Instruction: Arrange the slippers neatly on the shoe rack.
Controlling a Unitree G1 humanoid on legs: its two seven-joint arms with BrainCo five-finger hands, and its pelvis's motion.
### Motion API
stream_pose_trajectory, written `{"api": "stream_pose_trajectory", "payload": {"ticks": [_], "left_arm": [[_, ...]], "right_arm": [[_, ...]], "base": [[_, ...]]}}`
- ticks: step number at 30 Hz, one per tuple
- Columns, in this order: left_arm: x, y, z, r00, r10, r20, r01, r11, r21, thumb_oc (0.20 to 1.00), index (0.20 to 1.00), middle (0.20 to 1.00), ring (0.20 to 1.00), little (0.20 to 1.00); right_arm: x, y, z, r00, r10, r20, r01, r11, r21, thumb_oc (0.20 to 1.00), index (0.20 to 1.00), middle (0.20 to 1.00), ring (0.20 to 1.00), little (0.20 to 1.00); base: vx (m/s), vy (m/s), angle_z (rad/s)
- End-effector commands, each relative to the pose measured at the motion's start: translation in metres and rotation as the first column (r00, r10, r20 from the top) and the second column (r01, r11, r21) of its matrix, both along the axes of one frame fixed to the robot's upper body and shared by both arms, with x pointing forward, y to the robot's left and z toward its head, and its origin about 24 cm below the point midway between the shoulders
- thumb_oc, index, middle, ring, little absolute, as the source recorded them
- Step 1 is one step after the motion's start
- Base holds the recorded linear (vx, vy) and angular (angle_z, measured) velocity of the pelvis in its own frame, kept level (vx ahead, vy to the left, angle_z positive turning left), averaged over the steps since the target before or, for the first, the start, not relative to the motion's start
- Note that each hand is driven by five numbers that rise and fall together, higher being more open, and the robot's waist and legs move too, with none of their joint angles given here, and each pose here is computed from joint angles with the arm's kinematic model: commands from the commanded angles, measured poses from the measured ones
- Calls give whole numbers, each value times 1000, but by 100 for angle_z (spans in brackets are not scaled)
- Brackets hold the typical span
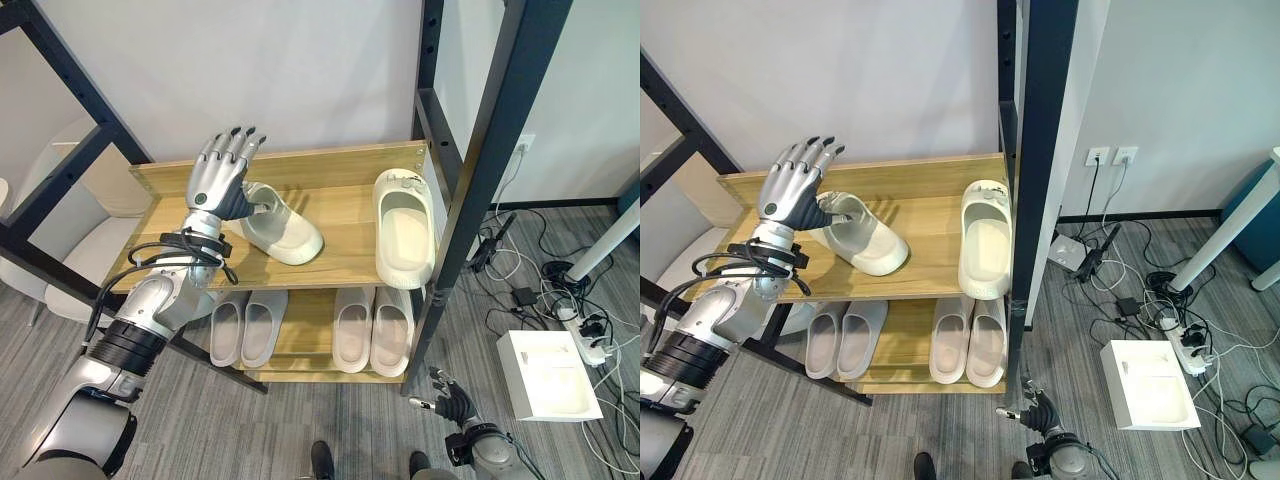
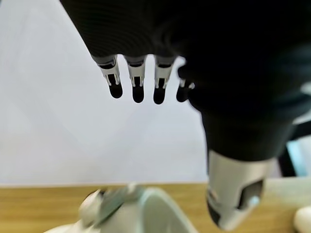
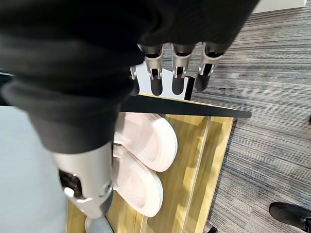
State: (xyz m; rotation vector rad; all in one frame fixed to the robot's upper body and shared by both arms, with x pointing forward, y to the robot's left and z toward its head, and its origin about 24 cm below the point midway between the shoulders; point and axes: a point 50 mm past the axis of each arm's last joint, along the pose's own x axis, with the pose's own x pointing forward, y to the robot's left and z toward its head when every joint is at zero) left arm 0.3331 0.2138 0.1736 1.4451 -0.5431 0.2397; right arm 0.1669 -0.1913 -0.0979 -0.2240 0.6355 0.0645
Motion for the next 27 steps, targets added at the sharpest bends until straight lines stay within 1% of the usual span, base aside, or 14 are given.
{"api": "stream_pose_trajectory", "payload": {"ticks": [1,6,11,16,17,23,24,25,26,27], "left_arm": [[13,25,28,989,131,70,-127,991,-51,1000,1000,1000,1000,1000],[22,30,15,985,175,1,-175,983,-54,1000,1000,1000,1000,1000],[30,47,-3,957,270,-106,-277,959,-57,1000,1000,1000,1000,1000],[31,60,-8,935,324,-145,-333,942,-45,1000,1000,1000,1000,1000],[29,71,-13,917,363,-167,-373,927,-31,1000,1000,1000,1000,1000],[24,97,-19,861,460,-215,-473,881,-7,1000,1000,1000,1000,1000],[23,105,-21,842,484,-237,-498,867,0,1000,1000,1000,1000,1000],[22,107,-23,834,493,-249,-508,861,3,755,755,755,755,755],[23,107,-23,834,484,-265,-504,864,-11,200,200,200,200,200],[23,106,-22,842,468,-270,-493,870,-29,200,200,200,200,200]], "right_arm": [[6,11,6,998,19,53,-20,1000,24,1000,1000,1000,1000,1000],[3,10,5,999,18,51,-20,1000,23,1000,1000,1000,1000,1000],[-1,8,4,999,13,43,-14,1000,22,1000,1000,1000,1000,1000],[-2,8,4,999,10,43,-11,1000,24,1000,1000,1000,1000,1000],[-2,9,4,999,12,40,-13,1000,27,1000,1000,1000,1000,1000],[-2,11,4,999,27,37,-28,999,33,1000,1000,1000,1000,1000],[-2,12,3,999,32,36,-33,999,37,1000,1000,1000,1000,1000],[-2,12,3,999,34,33,-35,999,38,1000,1000,1000,1000,1000],[-2,14,3,999,39,30,-41,998,42,1000,1000,1000,1000,1000],[-2,14,3,999,39,30,-40,998,42,1000,1000,1000,1000,1000]], "base": [[0,0,0],[6,3,0],[6,4,0],[19,0,-10],[18,0,-7],[4,0,-1],[0,0,0],[0,0,0],[0,0,0],[0,0,0]]}}
